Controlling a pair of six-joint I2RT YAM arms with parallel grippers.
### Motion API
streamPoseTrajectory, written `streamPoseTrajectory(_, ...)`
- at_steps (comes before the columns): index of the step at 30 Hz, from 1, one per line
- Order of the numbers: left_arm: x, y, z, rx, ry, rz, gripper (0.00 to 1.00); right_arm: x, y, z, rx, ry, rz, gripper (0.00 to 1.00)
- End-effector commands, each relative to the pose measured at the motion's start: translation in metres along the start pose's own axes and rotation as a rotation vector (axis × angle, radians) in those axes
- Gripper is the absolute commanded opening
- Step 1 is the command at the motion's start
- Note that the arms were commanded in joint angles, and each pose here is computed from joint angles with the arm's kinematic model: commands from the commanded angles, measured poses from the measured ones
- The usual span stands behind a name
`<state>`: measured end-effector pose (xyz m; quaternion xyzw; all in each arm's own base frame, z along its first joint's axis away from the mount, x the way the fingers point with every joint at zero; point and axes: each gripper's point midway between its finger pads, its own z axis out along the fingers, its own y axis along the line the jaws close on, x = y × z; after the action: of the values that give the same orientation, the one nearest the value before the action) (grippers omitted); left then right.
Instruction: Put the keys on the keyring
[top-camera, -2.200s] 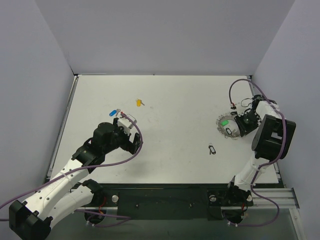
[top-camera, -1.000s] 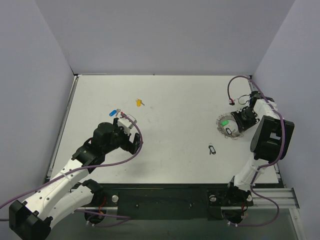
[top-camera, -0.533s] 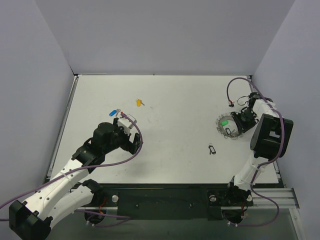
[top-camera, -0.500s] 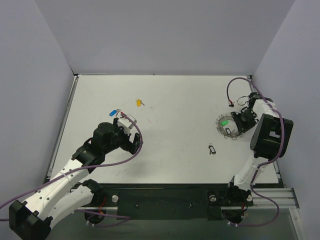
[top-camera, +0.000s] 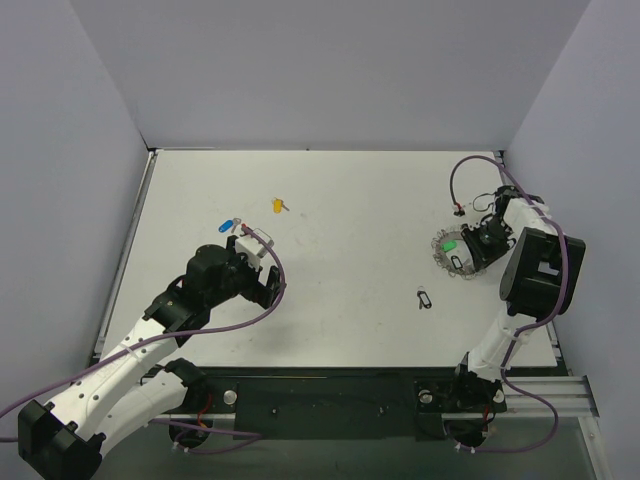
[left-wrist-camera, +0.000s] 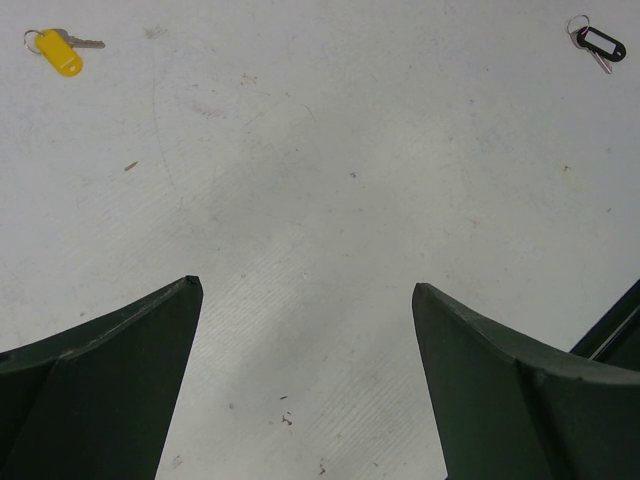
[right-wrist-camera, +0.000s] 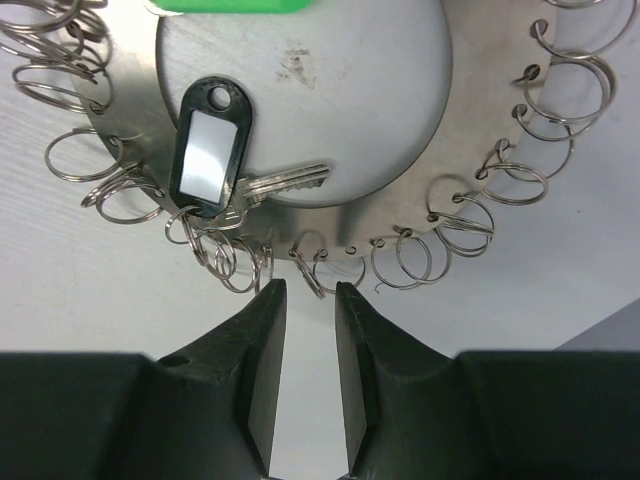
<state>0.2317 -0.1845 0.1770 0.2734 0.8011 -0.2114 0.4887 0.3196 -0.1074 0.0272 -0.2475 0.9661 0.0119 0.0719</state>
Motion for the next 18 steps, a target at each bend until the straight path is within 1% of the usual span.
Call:
streamPoseTrajectory(1,-0.0212,-0.0014,-0.0040,0.010,-0.059,0.017,0.97,0.0083,0.0178,-0.0018,-0.074,0.032,-0.026,0.22)
streamPoseTrajectory(8,-0.0226,-0.0017,-0.0044,0.011,-0.063,0.018,0.97,0.0096,0.0190,0.0004,-0.086,0.048,-0.021,0.17)
streamPoseTrajectory(18,-0.0223,-0.0014,-0.0044,0.010,-0.062,0.017,0.97,0.0124,0.0188,0.0043,-0.092,0.069,-0.012,0.15)
